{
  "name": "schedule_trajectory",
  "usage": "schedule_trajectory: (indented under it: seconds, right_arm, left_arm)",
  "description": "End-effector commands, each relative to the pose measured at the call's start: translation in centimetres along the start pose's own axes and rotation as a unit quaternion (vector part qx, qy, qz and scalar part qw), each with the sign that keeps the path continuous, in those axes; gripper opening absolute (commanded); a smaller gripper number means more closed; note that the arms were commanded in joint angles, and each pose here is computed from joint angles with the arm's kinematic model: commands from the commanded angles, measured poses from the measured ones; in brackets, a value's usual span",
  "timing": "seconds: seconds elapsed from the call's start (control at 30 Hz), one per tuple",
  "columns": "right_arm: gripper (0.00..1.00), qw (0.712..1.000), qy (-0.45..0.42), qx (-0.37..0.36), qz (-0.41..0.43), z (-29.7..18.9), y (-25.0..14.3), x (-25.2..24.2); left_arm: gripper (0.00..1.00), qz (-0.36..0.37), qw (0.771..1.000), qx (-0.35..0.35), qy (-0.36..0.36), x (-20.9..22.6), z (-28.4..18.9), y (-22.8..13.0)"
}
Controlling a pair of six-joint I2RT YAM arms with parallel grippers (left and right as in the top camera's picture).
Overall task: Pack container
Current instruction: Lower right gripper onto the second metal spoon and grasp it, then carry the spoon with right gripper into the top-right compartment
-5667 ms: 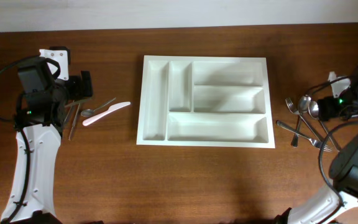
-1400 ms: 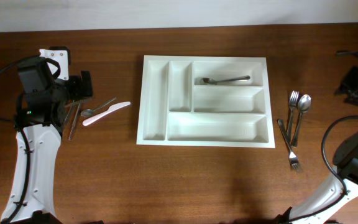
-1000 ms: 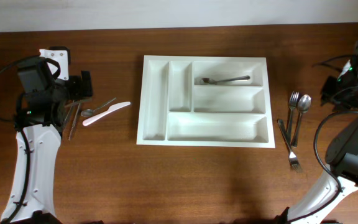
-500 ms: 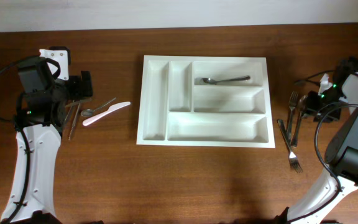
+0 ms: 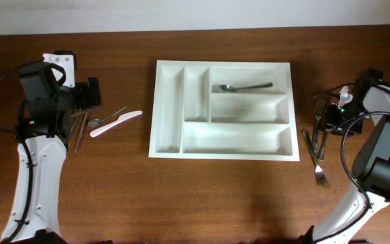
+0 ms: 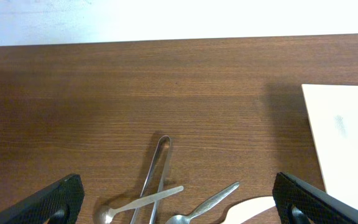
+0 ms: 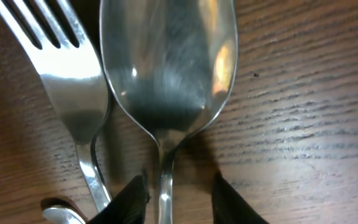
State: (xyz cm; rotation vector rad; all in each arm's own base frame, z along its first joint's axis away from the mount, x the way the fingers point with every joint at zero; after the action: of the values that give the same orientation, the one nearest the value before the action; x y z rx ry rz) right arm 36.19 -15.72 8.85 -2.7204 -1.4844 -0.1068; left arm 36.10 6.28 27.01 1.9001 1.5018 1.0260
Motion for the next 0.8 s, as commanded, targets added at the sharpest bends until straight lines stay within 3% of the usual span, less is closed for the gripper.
schedule_trajectory:
  seconds: [0.0,0.17,0.33,0.43,0.63,0.77]
  right_arm:
    - [0.28,1.0,0.005,0.014,-0.005,1.0,-0.7,0.4]
    - [0.17,1.0,-0.005,0.014,-0.009,1.1,-0.7,0.5]
    - [0.13,0.999,-0.034,0.012,-0.011,1.1,-0.8,0.6]
    - [0.04,0.999,-0.035,0.012,-0.014,1.1,-0.9,0.8]
    - [0.04,0.999,-0.031,-0.011,-0.015,-1.2,0.3,1.2]
    - [0.04,0.998,-0.022,-0.056,-0.023,-6.4,1.4,2.3]
  left_arm:
    - [0.99,-0.002,1.0,-0.005,0.005,0.3,0.0,0.5]
    - [0.99,-0.002,1.0,-0.005,0.005,0.3,0.0,0.5]
    - [0.99,-0.002,1.0,-0.005,0.005,0.3,0.0,0.5]
    - [0.99,-0.002,1.0,-0.005,0.005,0.3,0.0,0.5]
    - [0.99,-0.002,1.0,-0.005,0.005,0.3,0.0,0.5]
    - [0.99,-0.002,1.0,-0.005,0.005,0.3,0.0,0.5]
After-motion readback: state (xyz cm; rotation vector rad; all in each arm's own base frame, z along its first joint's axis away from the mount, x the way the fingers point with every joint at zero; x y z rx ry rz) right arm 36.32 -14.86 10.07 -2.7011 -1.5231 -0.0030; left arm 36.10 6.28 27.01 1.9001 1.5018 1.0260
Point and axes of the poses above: each gripper's point midway between its finger pads, its own z axis out along the fingers, its own x axis along the line the jaws close on, y = z × x, the point moved 9 cm from there along -z, back along the fingers, and after that the axes turned 13 degrees about z, right-handed, at the moved point
